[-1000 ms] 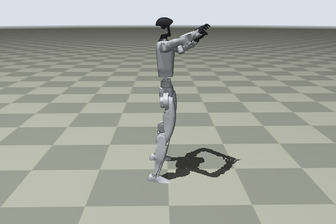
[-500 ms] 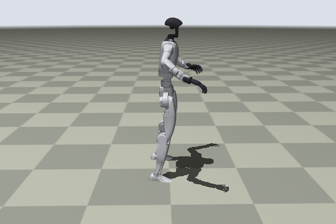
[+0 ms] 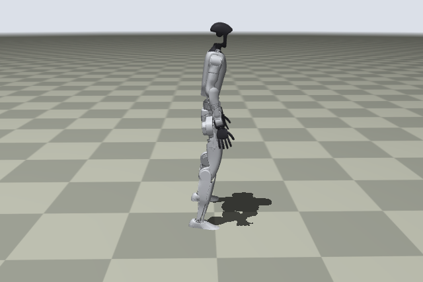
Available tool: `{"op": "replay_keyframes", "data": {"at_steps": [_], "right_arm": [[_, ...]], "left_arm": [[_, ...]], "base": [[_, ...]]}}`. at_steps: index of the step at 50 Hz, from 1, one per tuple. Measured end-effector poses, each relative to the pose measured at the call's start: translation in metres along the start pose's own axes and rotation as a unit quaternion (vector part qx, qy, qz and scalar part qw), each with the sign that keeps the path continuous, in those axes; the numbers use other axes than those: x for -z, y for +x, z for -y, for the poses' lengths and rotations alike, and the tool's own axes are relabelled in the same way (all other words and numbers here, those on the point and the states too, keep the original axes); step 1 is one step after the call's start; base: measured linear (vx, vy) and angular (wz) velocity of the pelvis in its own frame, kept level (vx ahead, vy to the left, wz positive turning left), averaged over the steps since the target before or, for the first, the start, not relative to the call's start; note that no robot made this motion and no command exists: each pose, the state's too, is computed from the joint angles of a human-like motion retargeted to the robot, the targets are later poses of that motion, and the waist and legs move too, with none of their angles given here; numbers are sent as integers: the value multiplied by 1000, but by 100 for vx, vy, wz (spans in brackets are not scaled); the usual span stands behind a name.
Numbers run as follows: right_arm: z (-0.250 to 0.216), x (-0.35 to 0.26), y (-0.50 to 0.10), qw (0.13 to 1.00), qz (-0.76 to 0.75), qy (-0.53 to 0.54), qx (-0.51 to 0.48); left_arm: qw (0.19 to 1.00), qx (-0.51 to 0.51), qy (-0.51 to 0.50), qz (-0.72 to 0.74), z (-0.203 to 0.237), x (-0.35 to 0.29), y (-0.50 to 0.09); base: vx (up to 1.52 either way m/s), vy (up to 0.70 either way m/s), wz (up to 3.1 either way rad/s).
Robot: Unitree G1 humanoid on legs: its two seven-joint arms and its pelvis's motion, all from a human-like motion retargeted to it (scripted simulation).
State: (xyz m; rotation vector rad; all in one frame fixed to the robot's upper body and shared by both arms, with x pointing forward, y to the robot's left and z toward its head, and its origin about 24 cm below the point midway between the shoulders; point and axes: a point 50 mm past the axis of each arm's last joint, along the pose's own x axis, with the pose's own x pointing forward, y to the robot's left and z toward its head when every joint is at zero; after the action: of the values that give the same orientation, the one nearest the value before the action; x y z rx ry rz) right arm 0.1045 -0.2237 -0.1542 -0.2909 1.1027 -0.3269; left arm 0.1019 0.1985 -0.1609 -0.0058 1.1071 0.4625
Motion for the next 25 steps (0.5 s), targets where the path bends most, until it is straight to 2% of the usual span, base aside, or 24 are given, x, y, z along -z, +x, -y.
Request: {"op": "replay_keyframes", "data": {"at_steps": [4, 7, 10, 12, 15, 19, 22, 25], "right_arm": [[18, -25, 13, 986, 10, -166, -32], [24, -68, 20, 957, 37, -283, -48], [21, -142, 15, 932, 124, -337, -46], [16, -208, -3, 915, 228, -331, -30], [12, -320, -69, 859, 432, -273, 15], [18, -423, -223, 698, 695, -170, 25], [30, -445, -346, 543, 833, -106, 18], [49, -437, -449, 396, 916, -56, 29]], "left_arm": [[987, 9, 161, 23, -13, -35, 12], [967, 21, 244, 72, -12, -89, 17], [939, 42, 286, 187, 5, -174, 4], [909, 60, 280, 303, 25, -241, -25], [838, 112, 178, 504, 55, -339, -113], [644, 214, 88, 729, 70, -410, -283], [479, 280, 41, 831, 61, -413, -401], [334, 314, 10, 888, 43, -395, -491]], "base": [[0, 0, 0], [0, 0, 0], [0, 0, 0], [0, 0, 0], [0, 0, 0], [0, 0, 0], [0, 0, 0], [0, 0, 0]]}}
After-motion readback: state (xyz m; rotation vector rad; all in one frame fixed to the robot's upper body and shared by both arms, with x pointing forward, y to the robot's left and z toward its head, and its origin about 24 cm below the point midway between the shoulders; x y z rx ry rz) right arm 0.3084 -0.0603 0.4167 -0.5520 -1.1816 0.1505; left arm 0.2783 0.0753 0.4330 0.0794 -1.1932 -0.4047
